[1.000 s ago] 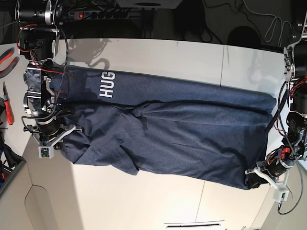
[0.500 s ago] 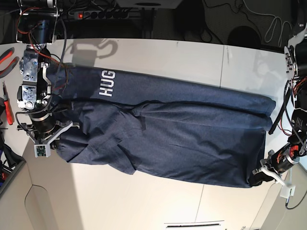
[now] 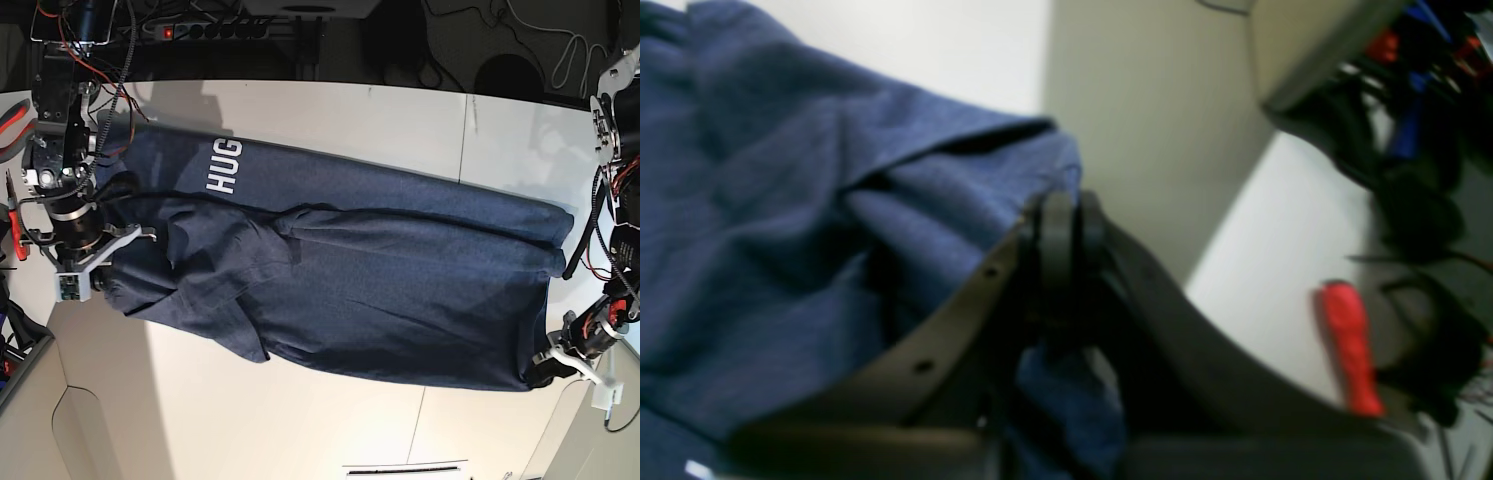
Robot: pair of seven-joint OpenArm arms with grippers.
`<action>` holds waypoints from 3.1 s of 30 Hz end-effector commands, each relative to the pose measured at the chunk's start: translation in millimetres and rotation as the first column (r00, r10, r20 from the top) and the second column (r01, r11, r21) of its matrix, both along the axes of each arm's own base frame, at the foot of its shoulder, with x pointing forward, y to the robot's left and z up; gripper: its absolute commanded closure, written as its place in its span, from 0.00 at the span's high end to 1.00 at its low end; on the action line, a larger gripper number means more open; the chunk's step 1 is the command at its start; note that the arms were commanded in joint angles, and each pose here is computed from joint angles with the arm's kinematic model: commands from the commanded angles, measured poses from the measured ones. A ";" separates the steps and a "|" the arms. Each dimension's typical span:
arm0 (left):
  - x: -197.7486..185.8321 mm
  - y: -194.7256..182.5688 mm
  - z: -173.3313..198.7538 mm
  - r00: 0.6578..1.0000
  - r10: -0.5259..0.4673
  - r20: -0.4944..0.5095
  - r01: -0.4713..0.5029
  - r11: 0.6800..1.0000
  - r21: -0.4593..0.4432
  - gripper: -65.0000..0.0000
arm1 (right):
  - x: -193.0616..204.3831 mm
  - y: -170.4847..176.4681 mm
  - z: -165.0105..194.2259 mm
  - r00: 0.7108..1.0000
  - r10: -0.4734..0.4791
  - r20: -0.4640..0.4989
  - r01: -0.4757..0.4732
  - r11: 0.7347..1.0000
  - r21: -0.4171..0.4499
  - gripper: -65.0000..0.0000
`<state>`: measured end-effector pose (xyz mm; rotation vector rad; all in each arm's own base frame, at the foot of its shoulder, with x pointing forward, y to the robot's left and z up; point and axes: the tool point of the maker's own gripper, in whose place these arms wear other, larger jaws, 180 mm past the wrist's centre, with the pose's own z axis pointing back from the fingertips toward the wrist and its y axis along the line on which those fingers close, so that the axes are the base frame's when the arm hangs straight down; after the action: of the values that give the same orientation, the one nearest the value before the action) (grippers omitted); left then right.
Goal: Layout the t-shirt on the table in an organized manner, then fold the t-shirt properly
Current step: 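Lift both strip ends with both grippers and roll the strip over, then lay the flipped strip down and release it with both grippers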
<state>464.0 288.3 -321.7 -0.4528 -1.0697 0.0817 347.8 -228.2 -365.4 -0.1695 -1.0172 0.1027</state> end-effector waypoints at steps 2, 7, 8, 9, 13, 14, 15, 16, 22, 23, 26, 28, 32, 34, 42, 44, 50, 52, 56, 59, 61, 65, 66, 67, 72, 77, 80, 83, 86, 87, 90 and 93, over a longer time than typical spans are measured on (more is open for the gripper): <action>11.0 20.7 35.7 0.994 0.048 0.099 -0.046 0.999 -0.020 0.00 | 3.6 -15.3 15.9 0.999 -0.023 0.049 0.024 0.999 -0.023 0.00; 3.3 41.9 37.3 0.989 0.113 0.097 -0.107 0.993 -0.058 0.00 | -7.8 -34.7 12.8 0.998 -0.055 0.033 0.055 0.998 -0.013 0.00; 0.6 45.3 35.4 0.988 0.123 0.094 -0.117 0.991 -0.062 0.00 | -9.1 -35.6 11.5 0.998 -0.053 0.022 0.053 0.999 -0.012 0.00; -2.3 47.7 32.9 0.987 0.131 0.090 -0.125 0.990 -0.068 0.00 | -10.0 -36.4 10.6 0.999 -0.052 0.013 0.052 0.999 -0.007 0.00; -16.9 51.3 14.3 0.988 0.146 0.054 -0.141 0.987 -0.079 0.00 | -11.4 -30.8 10.8 0.999 -0.041 0.000 0.041 0.998 0.057 0.00; -20.5 51.1 9.3 0.988 0.147 0.044 -0.143 0.986 -0.082 0.00 | -12.0 -28.4 10.8 0.999 -0.036 -0.010 0.036 0.997 0.069 0.00; -24.4 50.9 4.4 0.988 0.149 0.034 -0.145 0.986 -0.087 0.00 | -12.9 -25.8 11.4 0.999 -0.028 -0.021 0.030 0.996 0.079 0.00; -28.0 50.8 0.1 0.988 0.151 0.026 -0.148 0.985 -0.093 0.00 | -13.6 -23.1 13.0 0.999 -0.020 -0.030 0.022 0.996 0.086 0.00; -39.5 50.7 -13.1 0.988 0.157 0.000 -0.156 0.982 -0.110 0.00 | -16.5 -16.4 37.4 1.000 -0.002 -0.024 0.003 0.998 0.060 0.00; -39.7 50.5 -13.5 0.988 0.157 -0.001 -0.156 0.982 -0.109 0.00 | -18.6 -15.0 41.3 1.000 0.003 -0.016 -0.002 0.999 0.054 0.00; -40.4 50.6 -14.1 0.988 0.157 -0.003 -0.156 0.982 -0.108 0.00 | -29.8 -11.0 45.2 1.000 0.017 -0.014 -0.016 0.999 0.038 0.00; -40.2 50.6 -13.9 0.988 0.157 -0.002 -0.156 0.982 -0.109 0.00 | -39.6 -9.5 43.5 0.999 0.023 -0.025 -0.022 0.999 0.031 0.00; -40.2 50.4 -14.0 0.988 0.157 -0.002 -0.156 0.982 -0.109 0.00 | -57.6 -15.0 35.8 0.998 0.010 -0.057 -0.009 1.000 0.021 0.00; -40.7 50.8 -14.5 0.988 0.156 -0.005 -0.156 0.982 -0.107 0.00 | -65.5 -21.5 31.5 0.997 -0.008 -0.074 0.010 1.000 0.016 0.00; -54.8 64.3 -21.1 0.979 0.201 -0.030 -0.203 0.968 -0.144 0.00 | -93.1 -52.1 23.5 0.989 -0.096 -0.115 0.099 0.995 0.016 0.00; -60.8 65.0 -25.6 0.977 0.207 -0.045 -0.211 0.963 -0.166 0.00 | -98.1 -52.9 21.6 0.987 -0.104 -0.123 0.111 0.993 0.048 0.00; -72.4 63.9 -37.1 0.975 0.208 -0.075 -0.218 0.959 -0.183 0.00 | -105.6 -29.6 11.1 0.980 -0.021 -0.196 0.056 0.982 0.178 0.00; -74.6 63.6 -39.6 0.975 0.206 -0.082 -0.218 0.959 -0.181 0.00 | -108.1 -23.1 8.5 0.976 0.000 -0.216 0.047 0.976 0.214 0.00; -76.9 62.3 -42.6 0.975 0.198 -0.097 -0.213 0.961 -0.178 0.00 | -111.5 -13.9 5.6 0.971 0.020 -0.239 0.047 0.962 0.269 0.00; -78.4 61.6 -44.5 0.975 0.195 -0.104 -0.211 0.961 -0.177 0.00 | -117.2 -10.1 1.6 0.959 0.038 -0.281 0.044 0.959 0.279 0.00; -80.2 61.5 -46.6 0.975 0.195 -0.109 -0.212 0.961 -0.176 0.00 | -122.6 -8.0 -2.7 0.947 0.046 -0.318 0.049 0.957 0.286 0.00; -82.9 60.7 -49.8 0.974 0.190 -0.121 -0.210 0.962 -0.172 0.00 | -133.7 -4.8 -11.0 0.919 0.061 -0.389 0.061 0.954 0.295 0.00; -83.5 60.6 -50.8 0.974 0.188 -0.126 -0.208 0.964 -0.167 0.00 | -134.9 -4.9 -11.8 0.916 0.062 -0.396 0.063 0.954 0.293 0.00; -83.9 60.7 -51.9 0.974 0.186 -0.130 -0.206 0.966 -0.159 0.00 | -136.2 -4.7 -12.7 0.913 0.063 -0.404 0.064 0.954 0.293 0.00; -86.0 59.0 -55.1 0.973 0.175 -0.148 -0.197 0.969 -0.152 0.00 | -142.0 -4.5 -16.5 0.896 0.067 -0.439 0.071 0.955 0.289 0.00; -86.9 58.3 -56.3 0.973 0.170 -0.155 -0.194 0.969 -0.151 0.00 | -147.2 -4.6 -19.7 0.881 0.069 -0.468 0.076 0.956 0.283 0.00; -86.7 57.5 -56.6 0.973 0.169 -0.155 -0.193 0.969 -0.152 0.00 | -150.6 -6.6 -22.0 0.870 0.062 -0.488 0.082 0.960 0.269 0.00; -86.6 57.2 -56.2 0.973 0.169 -0.155 -0.193 0.969 -0.157 0.00 | -155.3 -6.7 -24.4 0.856 0.064 -0.514 0.086 0.961 0.264 0.00; -86.1 57.1 -55.2 0.974 0.171 -0.151 -0.195 0.967 -0.163 0.08 | -156.6 -6.6 -25.1 0.851 0.066 -0.521 0.087 0.961 0.263 0.10; -85.8 57.0 -54.7 0.974 0.171 -0.149 -0.196 0.966 -0.166 0.13 | -156.6 -6.1 -25.1 0.851 0.071 -0.520 0.081 0.961 0.263 0.20; -84.8 56.8 -52.6 0.974 0.174 -0.141 -0.199 0.963 -0.180 0.22 | -156.4 -5.4 -24.9 0.851 0.080 -0.518 0.069 0.963 0.262 0.31; -84.7 56.8 -52.5 0.974 0.175 -0.141 -0.199 0.963 -0.181 0.22 | -156.4 -5.4 -24.8 0.851 0.080 -0.518 0.069 0.963 0.262 0.31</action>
<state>368.2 333.2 -396.6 -0.5186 -0.9141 0.3901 185.5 -230.1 -398.6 0.1263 -0.4384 -0.0028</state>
